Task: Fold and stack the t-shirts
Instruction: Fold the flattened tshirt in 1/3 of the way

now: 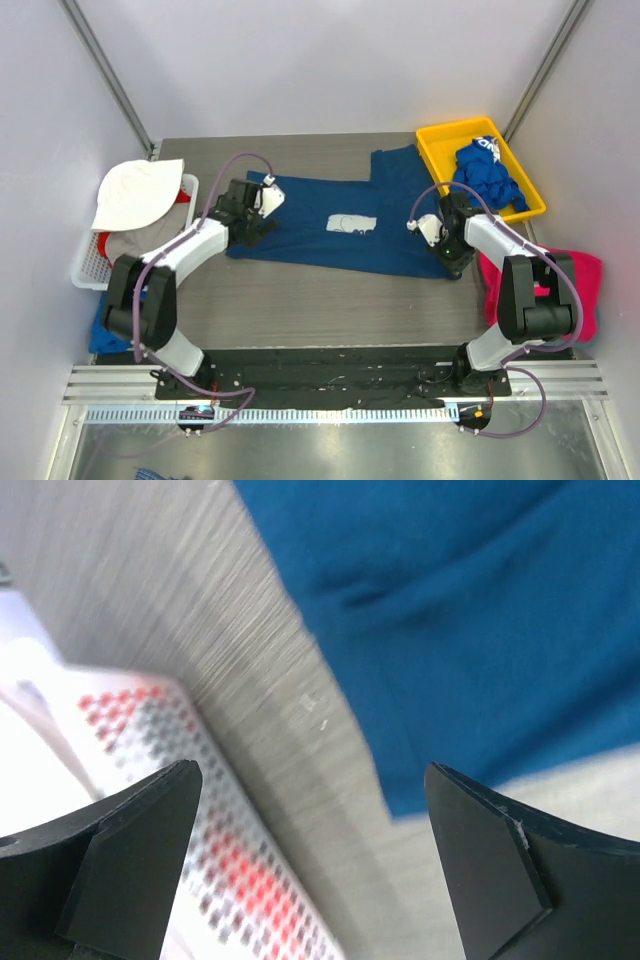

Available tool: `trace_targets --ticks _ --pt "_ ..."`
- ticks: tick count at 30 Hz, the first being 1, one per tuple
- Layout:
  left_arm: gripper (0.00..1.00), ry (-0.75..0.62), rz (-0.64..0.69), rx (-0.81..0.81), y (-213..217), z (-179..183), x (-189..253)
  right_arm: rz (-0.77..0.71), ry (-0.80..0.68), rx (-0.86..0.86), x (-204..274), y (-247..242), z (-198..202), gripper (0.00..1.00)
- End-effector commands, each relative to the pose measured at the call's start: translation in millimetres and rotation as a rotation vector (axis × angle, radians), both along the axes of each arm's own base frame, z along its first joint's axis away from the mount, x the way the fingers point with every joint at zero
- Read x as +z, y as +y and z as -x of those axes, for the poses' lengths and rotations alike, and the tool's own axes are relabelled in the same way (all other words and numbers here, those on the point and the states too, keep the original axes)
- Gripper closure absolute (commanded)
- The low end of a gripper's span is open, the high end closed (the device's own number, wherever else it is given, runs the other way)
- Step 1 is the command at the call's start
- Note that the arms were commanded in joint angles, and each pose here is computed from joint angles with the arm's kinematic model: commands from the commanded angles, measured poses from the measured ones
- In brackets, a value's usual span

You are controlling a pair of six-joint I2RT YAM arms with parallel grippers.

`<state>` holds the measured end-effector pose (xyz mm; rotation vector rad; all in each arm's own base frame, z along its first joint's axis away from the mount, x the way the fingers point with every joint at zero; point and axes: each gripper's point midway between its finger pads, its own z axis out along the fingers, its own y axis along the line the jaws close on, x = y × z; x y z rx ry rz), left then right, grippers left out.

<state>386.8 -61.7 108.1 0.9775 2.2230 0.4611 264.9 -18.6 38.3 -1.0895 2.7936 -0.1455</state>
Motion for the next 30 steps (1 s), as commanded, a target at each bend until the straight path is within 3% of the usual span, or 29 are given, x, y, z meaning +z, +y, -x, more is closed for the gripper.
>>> trace_targets --ticks 1,7,11,30 --pt "0.01 0.031 -0.017 -0.001 -6.8 -22.2 -42.7 0.005 -0.021 0.007 4.2 -2.7 -5.2 0.99" --pt "0.00 0.067 -0.059 -0.001 -6.6 -35.1 -78.4 0.000 -0.027 0.006 8.1 -1.8 -5.7 0.99" --pt "0.00 0.127 -0.075 -0.016 -3.7 -21.8 -90.8 0.005 -0.025 0.014 9.6 -2.9 -0.8 0.99" --pt "0.00 0.380 -0.138 -0.084 27.7 105.2 -90.2 0.004 0.063 0.080 17.2 -4.8 33.9 0.99"
